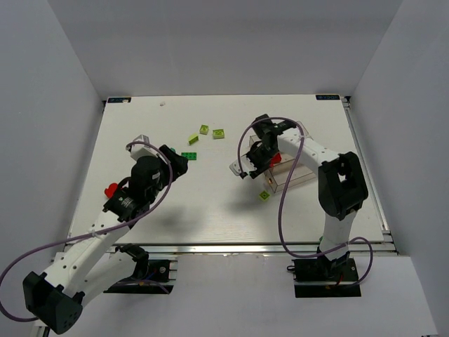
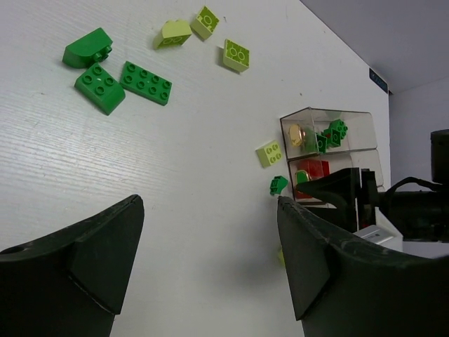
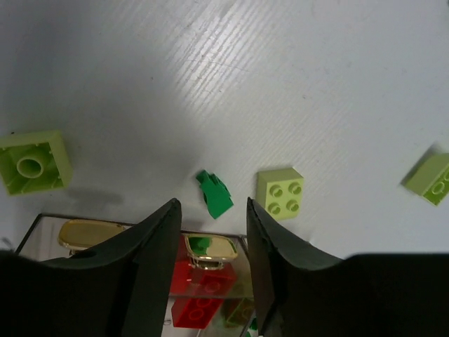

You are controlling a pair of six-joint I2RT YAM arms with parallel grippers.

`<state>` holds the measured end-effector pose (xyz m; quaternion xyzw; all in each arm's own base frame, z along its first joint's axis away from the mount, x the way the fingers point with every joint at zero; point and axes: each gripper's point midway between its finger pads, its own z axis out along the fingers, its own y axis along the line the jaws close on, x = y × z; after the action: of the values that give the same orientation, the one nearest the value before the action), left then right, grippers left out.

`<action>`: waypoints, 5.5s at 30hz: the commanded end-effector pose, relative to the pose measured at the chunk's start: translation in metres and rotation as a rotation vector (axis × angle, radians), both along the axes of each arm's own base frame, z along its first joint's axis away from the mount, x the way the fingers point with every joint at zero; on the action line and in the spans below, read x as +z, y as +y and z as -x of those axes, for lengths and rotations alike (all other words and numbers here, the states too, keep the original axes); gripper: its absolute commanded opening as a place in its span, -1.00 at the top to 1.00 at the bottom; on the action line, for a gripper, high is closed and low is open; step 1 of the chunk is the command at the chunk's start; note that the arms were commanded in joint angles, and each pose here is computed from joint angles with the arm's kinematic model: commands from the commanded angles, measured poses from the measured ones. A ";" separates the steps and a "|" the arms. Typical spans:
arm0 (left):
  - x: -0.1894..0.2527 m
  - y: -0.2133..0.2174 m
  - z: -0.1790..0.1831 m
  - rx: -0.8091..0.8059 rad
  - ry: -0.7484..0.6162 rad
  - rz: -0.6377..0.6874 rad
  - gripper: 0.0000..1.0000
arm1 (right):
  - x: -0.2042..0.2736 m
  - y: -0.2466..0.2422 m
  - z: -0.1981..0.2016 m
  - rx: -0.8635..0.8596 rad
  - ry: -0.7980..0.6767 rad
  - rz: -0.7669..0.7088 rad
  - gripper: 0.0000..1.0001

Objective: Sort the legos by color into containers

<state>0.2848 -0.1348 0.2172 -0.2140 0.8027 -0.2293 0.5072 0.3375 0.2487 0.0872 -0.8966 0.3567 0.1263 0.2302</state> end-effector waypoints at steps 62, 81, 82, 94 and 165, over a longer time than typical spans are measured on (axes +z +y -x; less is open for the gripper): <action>-0.039 0.007 0.003 0.071 0.101 0.022 -0.80 | 0.104 -0.009 -0.074 -1.242 0.453 -0.661 1.00; -0.051 0.005 -0.001 0.067 0.134 0.027 -0.80 | 0.049 -0.104 -0.168 -1.636 0.385 -0.631 0.81; -0.051 0.005 -0.001 0.068 0.133 0.030 -0.80 | 0.048 -0.104 -0.172 -1.634 0.381 -0.628 0.78; -0.053 0.007 -0.005 0.076 0.142 0.028 -0.80 | 0.025 -0.105 -0.174 -1.641 0.400 -0.575 0.42; -0.186 0.058 -0.144 0.360 0.872 -0.189 -0.52 | 0.109 -0.057 -0.051 -1.045 0.423 -0.734 0.07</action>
<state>0.4217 -0.0850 0.0251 -0.3685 0.9154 0.0358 0.1577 0.3908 0.1901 0.1757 -0.4209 0.7336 0.2848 0.4511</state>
